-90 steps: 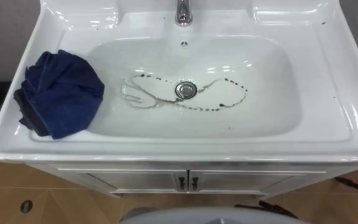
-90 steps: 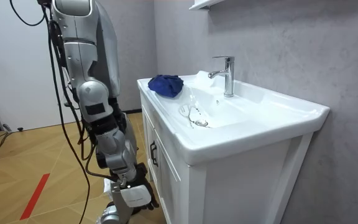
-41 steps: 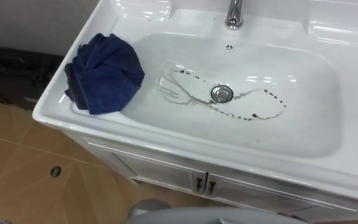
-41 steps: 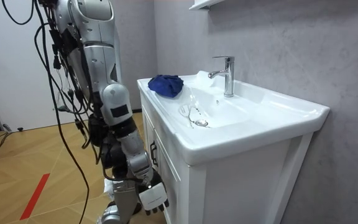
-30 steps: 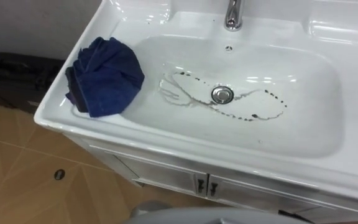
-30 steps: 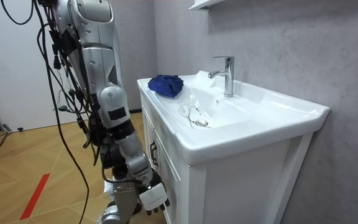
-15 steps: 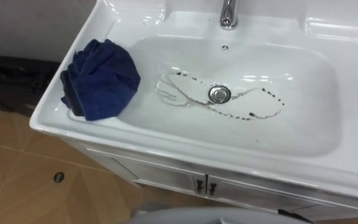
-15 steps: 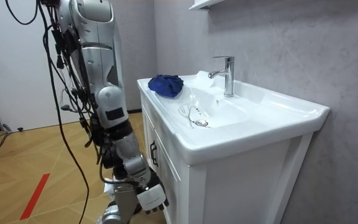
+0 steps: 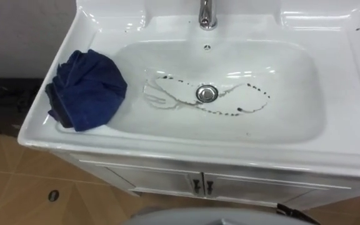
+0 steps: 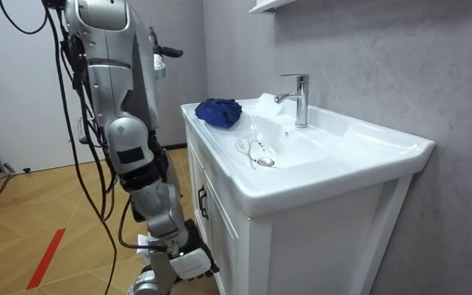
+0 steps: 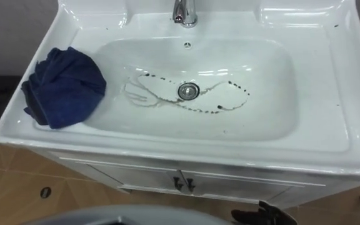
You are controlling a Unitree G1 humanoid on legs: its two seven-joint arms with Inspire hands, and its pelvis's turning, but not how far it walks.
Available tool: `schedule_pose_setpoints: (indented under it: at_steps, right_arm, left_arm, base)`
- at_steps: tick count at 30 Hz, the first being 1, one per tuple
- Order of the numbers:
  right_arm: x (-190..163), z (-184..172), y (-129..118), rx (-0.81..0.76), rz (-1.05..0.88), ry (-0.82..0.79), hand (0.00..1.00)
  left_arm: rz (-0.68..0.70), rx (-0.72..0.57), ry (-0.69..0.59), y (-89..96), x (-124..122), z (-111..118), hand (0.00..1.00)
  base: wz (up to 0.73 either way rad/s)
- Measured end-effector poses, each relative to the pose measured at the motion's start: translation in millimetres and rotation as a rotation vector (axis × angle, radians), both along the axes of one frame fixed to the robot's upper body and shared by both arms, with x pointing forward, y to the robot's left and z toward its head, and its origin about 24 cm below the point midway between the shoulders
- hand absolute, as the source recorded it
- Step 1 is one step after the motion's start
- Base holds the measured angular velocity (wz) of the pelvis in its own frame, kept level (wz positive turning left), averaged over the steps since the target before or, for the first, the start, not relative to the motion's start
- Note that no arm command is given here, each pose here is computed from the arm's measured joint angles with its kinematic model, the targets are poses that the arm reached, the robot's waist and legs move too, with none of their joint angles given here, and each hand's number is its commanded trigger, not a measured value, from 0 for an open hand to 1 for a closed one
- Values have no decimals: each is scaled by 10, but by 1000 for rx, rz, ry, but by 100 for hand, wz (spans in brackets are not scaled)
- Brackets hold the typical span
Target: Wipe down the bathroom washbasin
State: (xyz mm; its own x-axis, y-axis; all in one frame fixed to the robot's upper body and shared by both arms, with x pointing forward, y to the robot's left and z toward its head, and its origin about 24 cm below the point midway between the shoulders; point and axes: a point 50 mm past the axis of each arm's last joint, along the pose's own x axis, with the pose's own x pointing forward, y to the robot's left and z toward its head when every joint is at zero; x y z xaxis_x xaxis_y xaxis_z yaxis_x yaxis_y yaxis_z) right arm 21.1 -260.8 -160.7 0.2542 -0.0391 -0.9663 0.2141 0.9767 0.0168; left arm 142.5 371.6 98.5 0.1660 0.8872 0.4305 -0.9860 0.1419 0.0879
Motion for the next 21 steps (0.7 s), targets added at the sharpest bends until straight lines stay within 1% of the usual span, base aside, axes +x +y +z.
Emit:
schedule_pose_setpoints:
  at_steps: [2,6,10,14,18,21]
  right_arm:
    - [16,0,1,4,2,-3,0]
    - [52,4,-11,7,4,-8,0]
    - [64,5,-13,15,3,-16,0]
    - [83,2,-13,18,3,-16,0]
    - [102,-3,3,22,3,-17,0]
    - [100,-4,7,23,3,-16,0]
  left_arm:
    - [-91,35,66,-119,119,-39,0]
    - [-205,114,173,-280,256,-81,0]
    - [-358,193,283,-527,415,-157,0]
    - [-471,191,349,-715,490,-277,0]
    - [-508,167,368,-792,500,-344,0]
    - [-551,191,403,-866,526,-375,0]
  base:
    - [-2]
    - [-6]
    - [-1]
    - [-11]
    - [-5]
    - [-1]
